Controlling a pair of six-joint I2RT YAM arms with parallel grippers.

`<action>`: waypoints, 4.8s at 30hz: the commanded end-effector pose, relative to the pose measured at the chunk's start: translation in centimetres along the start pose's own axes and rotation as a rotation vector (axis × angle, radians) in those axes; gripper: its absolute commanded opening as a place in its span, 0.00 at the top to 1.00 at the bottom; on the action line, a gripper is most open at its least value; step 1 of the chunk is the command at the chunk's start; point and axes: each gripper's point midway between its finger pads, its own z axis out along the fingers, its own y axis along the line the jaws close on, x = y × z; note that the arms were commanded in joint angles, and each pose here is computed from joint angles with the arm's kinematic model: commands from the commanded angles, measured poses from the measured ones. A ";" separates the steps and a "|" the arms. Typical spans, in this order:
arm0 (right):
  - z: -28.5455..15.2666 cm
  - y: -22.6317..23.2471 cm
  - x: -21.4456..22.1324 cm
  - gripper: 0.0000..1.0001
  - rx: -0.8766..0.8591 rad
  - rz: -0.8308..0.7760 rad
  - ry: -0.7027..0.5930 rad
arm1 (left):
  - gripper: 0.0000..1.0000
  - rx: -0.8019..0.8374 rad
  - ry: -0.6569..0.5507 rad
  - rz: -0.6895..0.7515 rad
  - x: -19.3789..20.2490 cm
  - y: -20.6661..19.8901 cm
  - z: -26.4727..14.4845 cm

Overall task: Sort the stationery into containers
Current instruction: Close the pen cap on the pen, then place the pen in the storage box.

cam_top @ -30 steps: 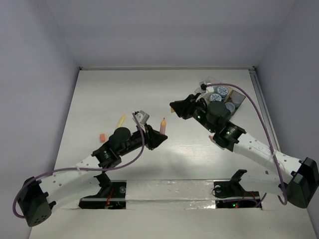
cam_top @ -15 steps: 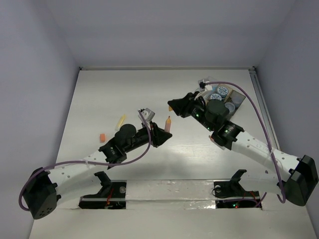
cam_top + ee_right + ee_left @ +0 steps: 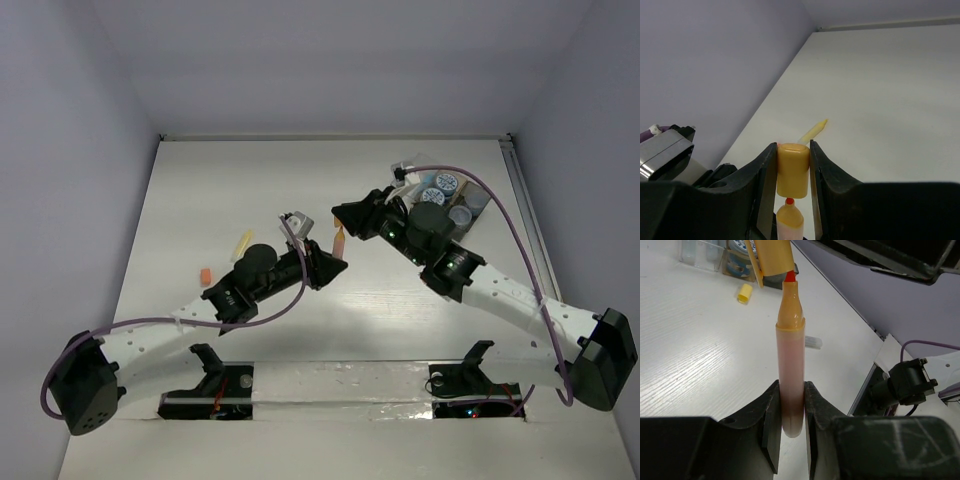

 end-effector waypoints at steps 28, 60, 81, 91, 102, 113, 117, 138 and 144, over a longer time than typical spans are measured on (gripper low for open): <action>0.0 0.3 1.3 1.00 0.093 -0.099 -0.049 | 1.00 -0.096 -0.186 0.028 -6.4 0.2 2.1; -5.1 -1.9 15.1 1.00 0.013 -0.022 0.410 | 1.00 -0.194 -0.329 0.182 -16.4 -2.4 -1.0; -5.0 -0.4 16.6 1.00 0.017 0.026 0.409 | 1.00 -0.171 -0.280 0.290 -21.4 -5.6 0.6; 2.8 -7.5 1.2 1.00 0.187 0.094 0.060 | 0.52 -0.139 -0.034 0.141 -8.4 -1.4 0.0; 2.7 -26.6 -10.8 1.00 0.604 0.064 -0.216 | 0.16 -0.161 -0.040 0.046 -2.9 1.2 -3.3; 4.2 -38.6 -14.2 1.00 0.839 0.042 -0.241 | 0.15 -0.234 -0.090 0.038 -1.7 3.6 -3.8; 4.7 -39.7 -13.6 0.98 0.861 0.036 -0.215 | 0.15 -0.227 -0.090 0.037 -1.4 3.6 -3.7; 0.1 -27.8 -9.2 0.31 0.593 -0.050 0.088 | 0.14 -0.224 -0.231 0.052 -9.3 0.2 -6.2; -8.9 -26.5 -0.1 0.34 0.683 -0.026 0.387 | 0.13 -0.206 -0.256 0.111 -12.9 -2.1 -8.1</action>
